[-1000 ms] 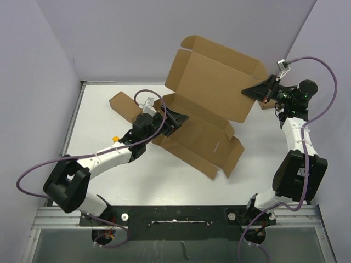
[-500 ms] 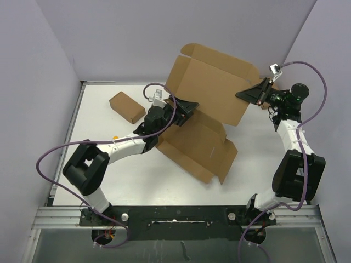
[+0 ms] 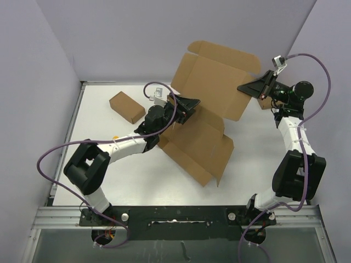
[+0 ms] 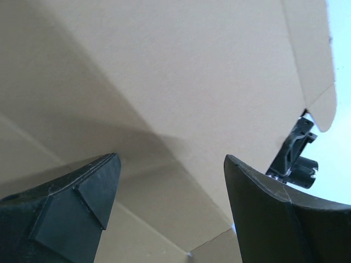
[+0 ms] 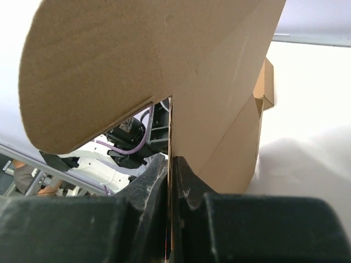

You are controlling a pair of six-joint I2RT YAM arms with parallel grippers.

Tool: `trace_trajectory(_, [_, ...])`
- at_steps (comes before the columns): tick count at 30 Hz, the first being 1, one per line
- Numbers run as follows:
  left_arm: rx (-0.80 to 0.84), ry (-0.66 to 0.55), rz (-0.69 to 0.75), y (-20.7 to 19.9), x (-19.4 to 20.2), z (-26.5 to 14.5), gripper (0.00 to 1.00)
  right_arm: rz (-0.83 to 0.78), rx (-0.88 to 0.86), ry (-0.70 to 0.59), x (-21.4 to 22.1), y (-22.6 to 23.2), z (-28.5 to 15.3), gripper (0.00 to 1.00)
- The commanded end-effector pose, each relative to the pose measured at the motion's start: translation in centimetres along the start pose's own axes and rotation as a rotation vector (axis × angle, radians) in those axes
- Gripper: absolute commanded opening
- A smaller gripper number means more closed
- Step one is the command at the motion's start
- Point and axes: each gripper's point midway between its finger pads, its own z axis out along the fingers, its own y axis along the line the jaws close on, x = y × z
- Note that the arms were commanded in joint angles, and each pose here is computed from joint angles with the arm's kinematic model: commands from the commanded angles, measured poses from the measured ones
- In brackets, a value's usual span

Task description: Fold the paper box

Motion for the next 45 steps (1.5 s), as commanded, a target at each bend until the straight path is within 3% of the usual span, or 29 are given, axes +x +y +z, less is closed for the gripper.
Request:
trace_trajectory(1, [0.094, -0.027, -0.031, -5.4, -0.5, -1.6, 0.76, -0.123, -0.038, -0.029, -2.5, 3.6, 0.0, 0.00])
trace_trajectory(9, [0.004, -0.052, -0.097, -3.6, -0.4, -2.2, 0.98, -0.152, -0.039, 0.019, -0.6, 3.3, 0.4, 0.00])
trace_trajectory(26, [0.043, -0.058, -0.082, -2.8, 0.2, -1.6, 0.96, 0.020, -0.040, 0.103, 5.1, 2.1, 1.5, 0.00])
trace_trajectory(31, [0.069, -0.060, -0.080, -3.5, 0.1, -1.6, 0.87, 0.068, -0.033, 0.117, 5.9, 1.8, 1.8, 0.00])
trace_trajectory(38, [0.089, -0.074, -0.089, -4.1, -0.2, -2.0, 0.65, 0.099, 0.009, 0.141, 7.0, 0.2, 1.4, 0.00])
trace_trajectory(41, [0.093, -0.082, -0.094, -4.3, -0.2, -2.3, 0.48, 0.108, 0.023, 0.141, 7.1, -0.1, 1.3, 0.00])
trace_trajectory(45, [0.106, -0.081, -0.101, -4.5, 0.0, -2.4, 0.34, 0.096, 0.031, 0.127, 6.6, -0.3, 1.1, 0.00])
